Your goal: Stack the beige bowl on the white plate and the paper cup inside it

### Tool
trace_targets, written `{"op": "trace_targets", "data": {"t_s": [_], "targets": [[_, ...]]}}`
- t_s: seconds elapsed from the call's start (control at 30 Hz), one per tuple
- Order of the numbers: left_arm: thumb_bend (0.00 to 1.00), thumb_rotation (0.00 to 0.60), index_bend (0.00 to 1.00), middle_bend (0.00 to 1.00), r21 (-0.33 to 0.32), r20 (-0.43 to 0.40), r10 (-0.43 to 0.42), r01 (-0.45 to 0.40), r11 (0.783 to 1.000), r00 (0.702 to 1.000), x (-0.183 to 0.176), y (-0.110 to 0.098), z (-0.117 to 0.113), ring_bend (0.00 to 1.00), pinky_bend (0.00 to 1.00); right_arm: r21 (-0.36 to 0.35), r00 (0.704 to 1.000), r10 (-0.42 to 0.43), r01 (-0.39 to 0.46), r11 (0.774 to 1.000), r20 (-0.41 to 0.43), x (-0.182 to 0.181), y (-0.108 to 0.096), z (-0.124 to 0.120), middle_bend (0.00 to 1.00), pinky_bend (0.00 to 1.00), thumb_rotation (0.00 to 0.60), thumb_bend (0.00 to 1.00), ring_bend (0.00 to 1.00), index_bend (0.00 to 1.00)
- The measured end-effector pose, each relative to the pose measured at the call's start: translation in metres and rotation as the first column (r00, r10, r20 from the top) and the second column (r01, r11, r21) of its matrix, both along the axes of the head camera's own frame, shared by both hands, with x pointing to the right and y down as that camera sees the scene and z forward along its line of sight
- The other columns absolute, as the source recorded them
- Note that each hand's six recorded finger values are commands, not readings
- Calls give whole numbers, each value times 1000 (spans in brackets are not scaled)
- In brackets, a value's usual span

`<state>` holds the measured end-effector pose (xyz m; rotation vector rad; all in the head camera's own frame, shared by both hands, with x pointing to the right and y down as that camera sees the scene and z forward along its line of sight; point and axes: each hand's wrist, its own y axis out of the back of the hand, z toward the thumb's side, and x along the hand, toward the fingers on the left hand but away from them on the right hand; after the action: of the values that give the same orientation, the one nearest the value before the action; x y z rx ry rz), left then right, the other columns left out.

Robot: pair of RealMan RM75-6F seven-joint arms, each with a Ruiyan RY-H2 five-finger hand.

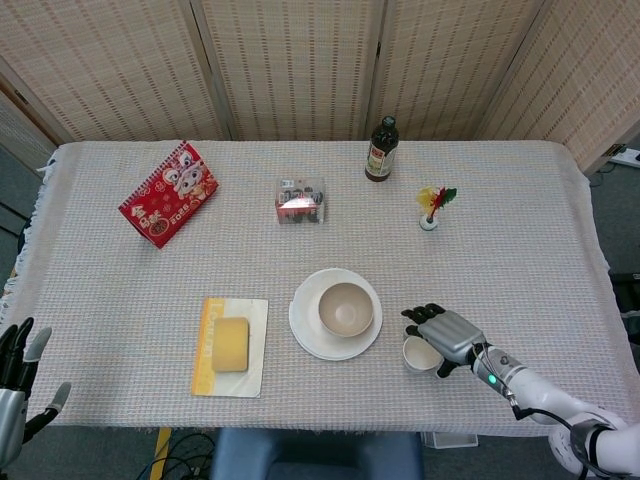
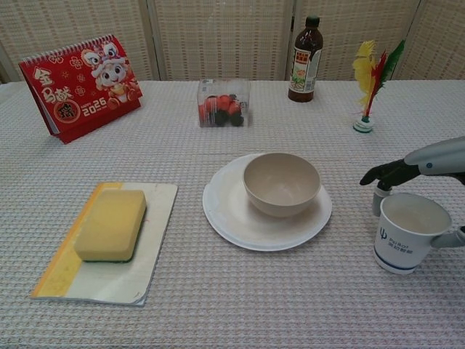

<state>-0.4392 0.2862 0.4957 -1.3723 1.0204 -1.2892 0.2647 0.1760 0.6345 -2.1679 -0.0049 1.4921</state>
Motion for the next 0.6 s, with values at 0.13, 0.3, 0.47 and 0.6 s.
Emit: {"op": "trace_targets", "data": {"t_s": [0.13,0.3,0.47,0.6], "targets": [[314,600,0,0,-4,1,0,0,1000,1000,0,0,1,0,261,26,1000,23,-23,999,18,-2,-7,-12,0,0,600,310,0,293],[314,600,0,0,-10,3,3,-3,1000,1000,2,-1,4,0,261,86,996,57,-63,994,72,-8,-25,-42,0,0,600,310,0,293],[314,600,0,0,-16,1,7,-7,1000,1000,3,-1,5,0,261,135,981,96,-119,984,167,-27,-45,-67,8,0,600,304,0,293],[314,600,0,0,-17,-4,6,-6,1000,1000,2,-1,5,0,261,149,966,111,-148,978,232,-46,-58,-73,12,0,600,296,0,293]]}}
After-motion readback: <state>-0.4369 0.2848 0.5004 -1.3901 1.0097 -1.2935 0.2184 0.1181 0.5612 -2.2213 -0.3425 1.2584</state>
